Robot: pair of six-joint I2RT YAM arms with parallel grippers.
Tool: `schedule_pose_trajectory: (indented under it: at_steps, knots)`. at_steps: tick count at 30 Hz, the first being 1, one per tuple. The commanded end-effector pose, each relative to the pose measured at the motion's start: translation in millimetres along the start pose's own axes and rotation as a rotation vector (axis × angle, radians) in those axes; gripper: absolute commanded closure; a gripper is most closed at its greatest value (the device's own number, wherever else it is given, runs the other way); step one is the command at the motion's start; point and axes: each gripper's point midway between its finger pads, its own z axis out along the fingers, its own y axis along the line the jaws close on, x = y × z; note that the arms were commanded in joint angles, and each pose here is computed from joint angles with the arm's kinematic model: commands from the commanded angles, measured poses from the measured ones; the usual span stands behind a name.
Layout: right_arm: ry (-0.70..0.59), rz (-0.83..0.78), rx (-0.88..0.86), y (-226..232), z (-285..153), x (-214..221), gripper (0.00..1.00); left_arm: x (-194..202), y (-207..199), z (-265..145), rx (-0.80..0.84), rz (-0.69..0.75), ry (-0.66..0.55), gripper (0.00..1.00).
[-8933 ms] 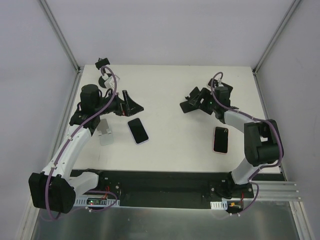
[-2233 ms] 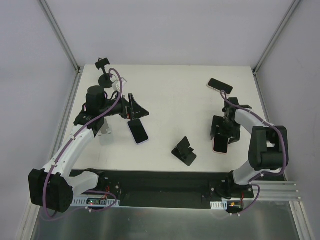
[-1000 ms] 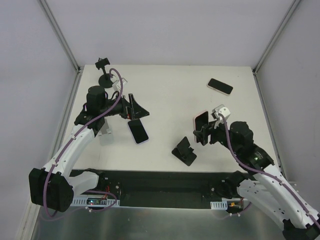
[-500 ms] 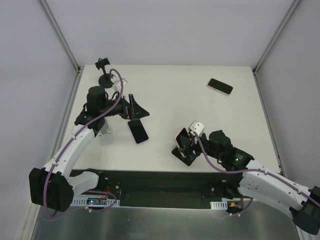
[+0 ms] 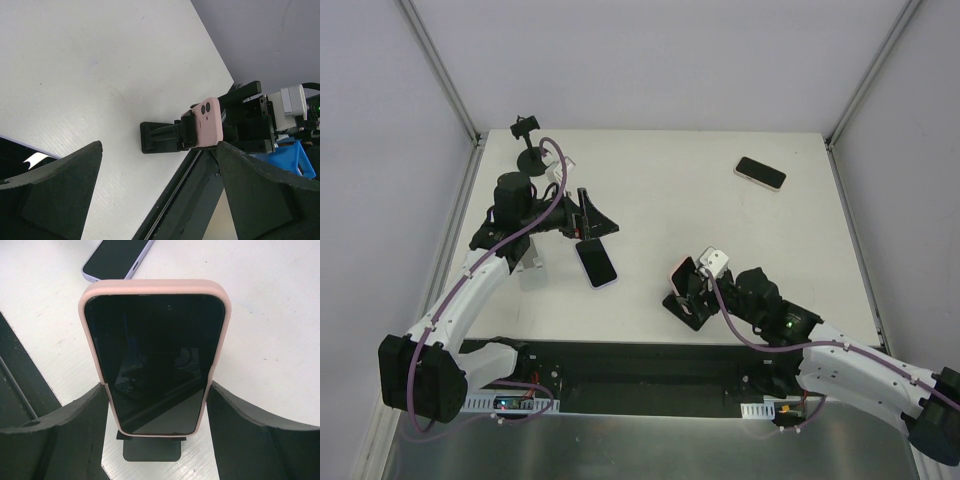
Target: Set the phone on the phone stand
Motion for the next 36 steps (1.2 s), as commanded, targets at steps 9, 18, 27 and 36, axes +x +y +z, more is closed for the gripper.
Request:
schedule_pose_trajectory:
  at_steps: [9, 18, 27, 36]
  knots:
    - [-0.171, 0.040, -0.009, 7, -9, -54, 1.00, -4, -2, 3, 0.022, 0.044, -0.010, 0.05]
    - [-0.154, 0.066, 0.023, 3, -4, -44, 1.00, -4, -1, 3, 0.019, 0.041, -0.008, 0.05]
    - [-0.123, 0.088, 0.028, 4, 4, -28, 0.97, -3, -1, 3, 0.019, 0.040, -0.007, 0.05]
    - [-0.099, 0.082, 0.033, 3, 5, -20, 0.69, -3, 0, 4, 0.019, 0.037, -0.004, 0.04]
